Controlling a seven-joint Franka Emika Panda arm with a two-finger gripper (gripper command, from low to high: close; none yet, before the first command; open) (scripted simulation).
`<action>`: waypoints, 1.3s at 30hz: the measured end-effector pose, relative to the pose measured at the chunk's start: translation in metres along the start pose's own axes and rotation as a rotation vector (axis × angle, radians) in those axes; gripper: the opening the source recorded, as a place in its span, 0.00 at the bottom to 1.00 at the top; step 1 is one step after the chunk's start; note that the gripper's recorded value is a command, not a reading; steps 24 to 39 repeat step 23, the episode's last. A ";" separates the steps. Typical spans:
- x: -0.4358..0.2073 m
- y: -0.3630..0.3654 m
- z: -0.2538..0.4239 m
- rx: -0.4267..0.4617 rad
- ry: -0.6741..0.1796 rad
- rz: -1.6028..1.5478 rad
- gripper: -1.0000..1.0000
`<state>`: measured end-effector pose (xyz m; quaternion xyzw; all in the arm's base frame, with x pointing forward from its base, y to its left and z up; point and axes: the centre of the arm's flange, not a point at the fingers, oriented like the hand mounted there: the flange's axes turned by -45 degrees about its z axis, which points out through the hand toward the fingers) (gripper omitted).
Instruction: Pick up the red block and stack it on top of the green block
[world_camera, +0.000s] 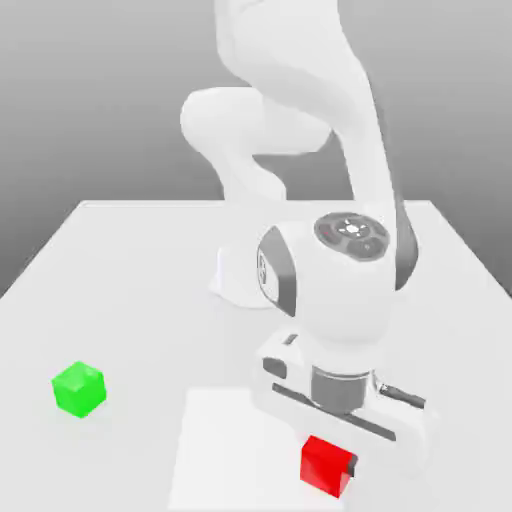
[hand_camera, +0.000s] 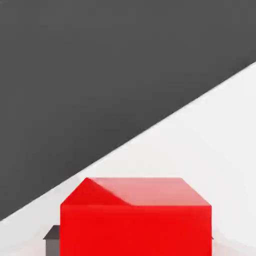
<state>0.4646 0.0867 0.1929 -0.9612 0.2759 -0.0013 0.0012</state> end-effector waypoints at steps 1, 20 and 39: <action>0.002 0.004 -0.010 -0.003 0.000 0.010 0.00; 0.055 0.369 0.005 -0.003 0.002 1.167 1.00; 0.055 0.369 0.005 -0.003 0.002 1.167 1.00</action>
